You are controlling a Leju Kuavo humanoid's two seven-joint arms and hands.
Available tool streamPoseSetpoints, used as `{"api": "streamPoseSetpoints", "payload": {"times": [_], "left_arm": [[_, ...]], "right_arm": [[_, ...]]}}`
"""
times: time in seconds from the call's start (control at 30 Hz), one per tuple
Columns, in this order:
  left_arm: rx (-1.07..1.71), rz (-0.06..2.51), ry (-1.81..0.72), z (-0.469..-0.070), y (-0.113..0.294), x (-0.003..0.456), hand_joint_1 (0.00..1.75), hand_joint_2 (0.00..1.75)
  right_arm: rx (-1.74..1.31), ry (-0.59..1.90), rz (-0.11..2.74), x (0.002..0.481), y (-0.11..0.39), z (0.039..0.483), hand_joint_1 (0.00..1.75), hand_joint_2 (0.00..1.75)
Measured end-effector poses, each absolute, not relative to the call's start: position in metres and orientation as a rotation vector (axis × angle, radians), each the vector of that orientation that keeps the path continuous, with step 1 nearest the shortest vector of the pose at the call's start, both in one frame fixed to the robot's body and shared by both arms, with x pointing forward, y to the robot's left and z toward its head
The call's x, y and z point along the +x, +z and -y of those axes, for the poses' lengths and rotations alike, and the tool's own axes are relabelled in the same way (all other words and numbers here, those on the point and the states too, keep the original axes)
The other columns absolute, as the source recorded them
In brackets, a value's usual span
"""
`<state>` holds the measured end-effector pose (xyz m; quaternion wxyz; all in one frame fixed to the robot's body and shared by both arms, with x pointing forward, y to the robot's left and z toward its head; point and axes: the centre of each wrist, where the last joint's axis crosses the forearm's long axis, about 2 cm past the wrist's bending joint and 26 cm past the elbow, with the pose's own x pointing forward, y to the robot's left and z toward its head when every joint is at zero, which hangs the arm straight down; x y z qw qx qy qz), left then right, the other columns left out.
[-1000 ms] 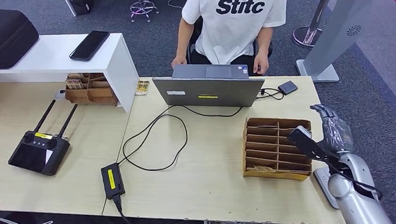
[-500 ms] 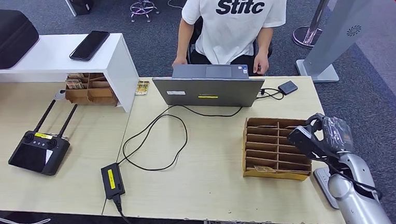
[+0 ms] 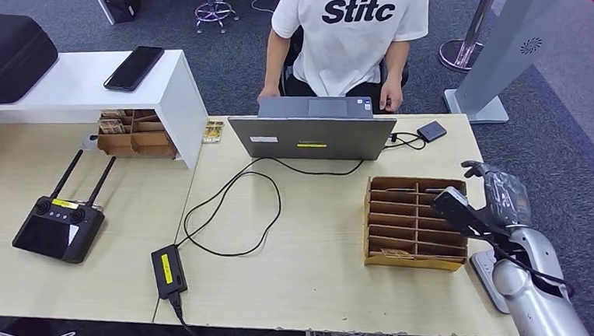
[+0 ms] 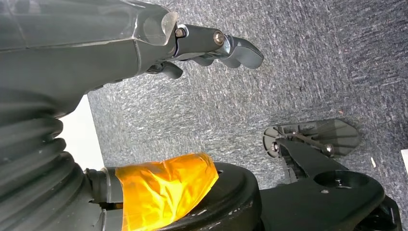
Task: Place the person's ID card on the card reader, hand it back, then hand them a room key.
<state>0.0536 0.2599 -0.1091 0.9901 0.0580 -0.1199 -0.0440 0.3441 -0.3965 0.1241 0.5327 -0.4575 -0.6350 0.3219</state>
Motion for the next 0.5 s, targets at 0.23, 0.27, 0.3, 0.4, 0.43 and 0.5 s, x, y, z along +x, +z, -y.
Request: {"api": "streamPoseSetpoints", "payload": {"times": [0.23, 0.27, 0.3, 0.4, 0.43, 0.5], "left_arm": [[0.116, 0.240, -0.086, -0.2599, -0.1091, 0.0535, 0.00, 1.75], [0.116, 0.240, -0.086, -0.2599, -0.1091, 0.0535, 0.00, 1.75], [0.116, 0.240, -0.086, -0.2599, -0.1091, 0.0535, 0.00, 1.75], [0.116, 0.240, -0.086, -0.2599, -0.1091, 0.0535, 0.00, 1.75], [0.116, 0.240, -0.086, -0.2599, -0.1091, 0.0535, 0.00, 1.75], [0.116, 0.240, -0.086, -0.2599, -0.1091, 0.0535, 0.00, 1.75]], "right_arm": [[-1.097, 0.758, 1.523, 0.3441, 0.1271, 0.3969, 0.00, 1.75], [-1.098, 0.758, 1.524, 0.3440, 0.1272, 0.3968, 0.00, 1.75], [-1.098, 0.758, 1.525, 0.3440, 0.1274, 0.3968, 0.00, 1.75], [-1.098, 0.757, 1.526, 0.3439, 0.1274, 0.3968, 0.00, 1.75], [-1.098, 0.757, 1.526, 0.3438, 0.1274, 0.3968, 0.00, 1.75], [-1.098, 0.757, 1.526, 0.3438, 0.1274, 0.3967, 0.00, 1.75]]}}
